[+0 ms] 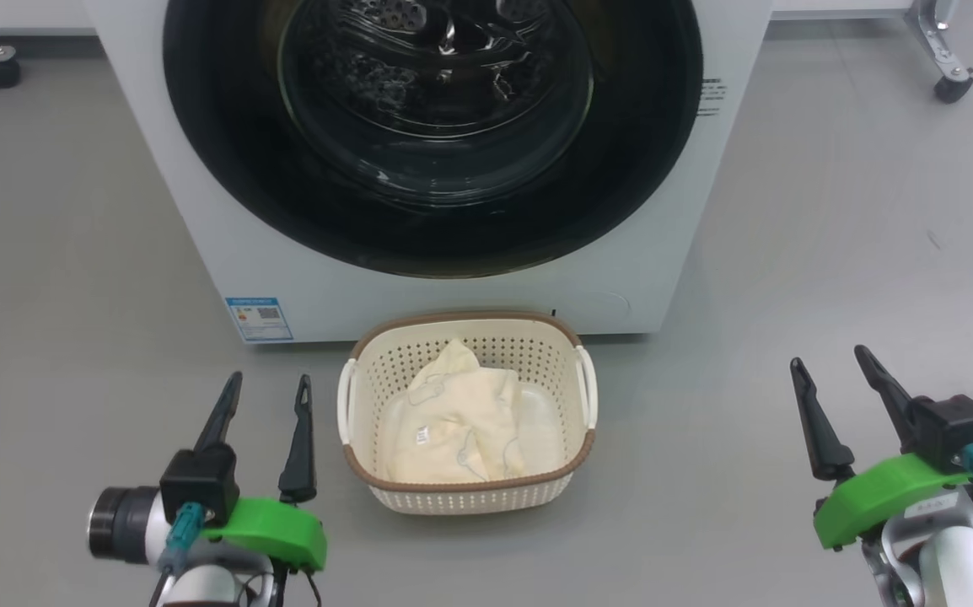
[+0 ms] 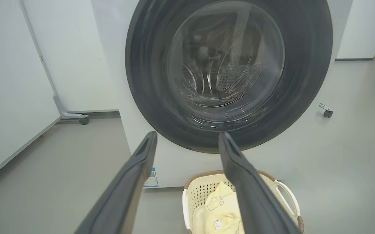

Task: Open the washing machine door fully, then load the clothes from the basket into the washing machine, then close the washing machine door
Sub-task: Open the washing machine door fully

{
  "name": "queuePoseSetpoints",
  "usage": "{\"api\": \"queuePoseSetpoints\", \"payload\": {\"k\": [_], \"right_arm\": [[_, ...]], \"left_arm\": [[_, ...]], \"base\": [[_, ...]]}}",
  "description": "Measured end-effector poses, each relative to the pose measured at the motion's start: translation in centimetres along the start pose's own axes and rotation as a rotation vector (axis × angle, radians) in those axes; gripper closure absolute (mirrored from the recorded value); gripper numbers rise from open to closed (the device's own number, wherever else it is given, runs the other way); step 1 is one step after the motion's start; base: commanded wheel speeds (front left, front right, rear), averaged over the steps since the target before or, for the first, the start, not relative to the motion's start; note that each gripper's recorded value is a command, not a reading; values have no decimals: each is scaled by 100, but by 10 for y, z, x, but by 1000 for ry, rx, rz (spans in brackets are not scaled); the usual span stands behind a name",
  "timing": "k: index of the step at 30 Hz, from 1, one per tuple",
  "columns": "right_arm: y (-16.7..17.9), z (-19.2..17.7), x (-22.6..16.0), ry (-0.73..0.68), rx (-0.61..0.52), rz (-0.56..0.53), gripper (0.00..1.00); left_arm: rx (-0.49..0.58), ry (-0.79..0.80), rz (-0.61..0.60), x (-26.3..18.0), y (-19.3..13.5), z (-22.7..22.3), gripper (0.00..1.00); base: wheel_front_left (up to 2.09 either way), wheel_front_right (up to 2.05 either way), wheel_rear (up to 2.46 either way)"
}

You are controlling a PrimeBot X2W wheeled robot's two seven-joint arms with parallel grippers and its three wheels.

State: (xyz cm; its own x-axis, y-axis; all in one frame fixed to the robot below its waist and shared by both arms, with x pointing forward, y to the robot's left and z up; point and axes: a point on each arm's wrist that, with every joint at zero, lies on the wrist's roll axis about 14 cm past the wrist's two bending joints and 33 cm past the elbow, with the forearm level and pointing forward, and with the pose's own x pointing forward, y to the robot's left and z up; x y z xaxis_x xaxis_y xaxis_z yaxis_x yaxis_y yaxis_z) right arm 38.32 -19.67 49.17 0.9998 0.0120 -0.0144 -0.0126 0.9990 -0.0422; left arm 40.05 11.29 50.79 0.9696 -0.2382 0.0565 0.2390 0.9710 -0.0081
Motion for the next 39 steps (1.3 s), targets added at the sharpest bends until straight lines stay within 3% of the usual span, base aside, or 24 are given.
{"api": "queuePoseSetpoints", "payload": {"k": [23,39], "right_arm": [[-9,1,1,-4,5,-27,0],[-12,0,1,-1,1,-33,0]], "left_arm": [[-1,-17,-26,7,-9,5,0],[-3,-17,-39,9,-12,4,0]], "base": [[118,118,-236],[26,26,-52]]}}
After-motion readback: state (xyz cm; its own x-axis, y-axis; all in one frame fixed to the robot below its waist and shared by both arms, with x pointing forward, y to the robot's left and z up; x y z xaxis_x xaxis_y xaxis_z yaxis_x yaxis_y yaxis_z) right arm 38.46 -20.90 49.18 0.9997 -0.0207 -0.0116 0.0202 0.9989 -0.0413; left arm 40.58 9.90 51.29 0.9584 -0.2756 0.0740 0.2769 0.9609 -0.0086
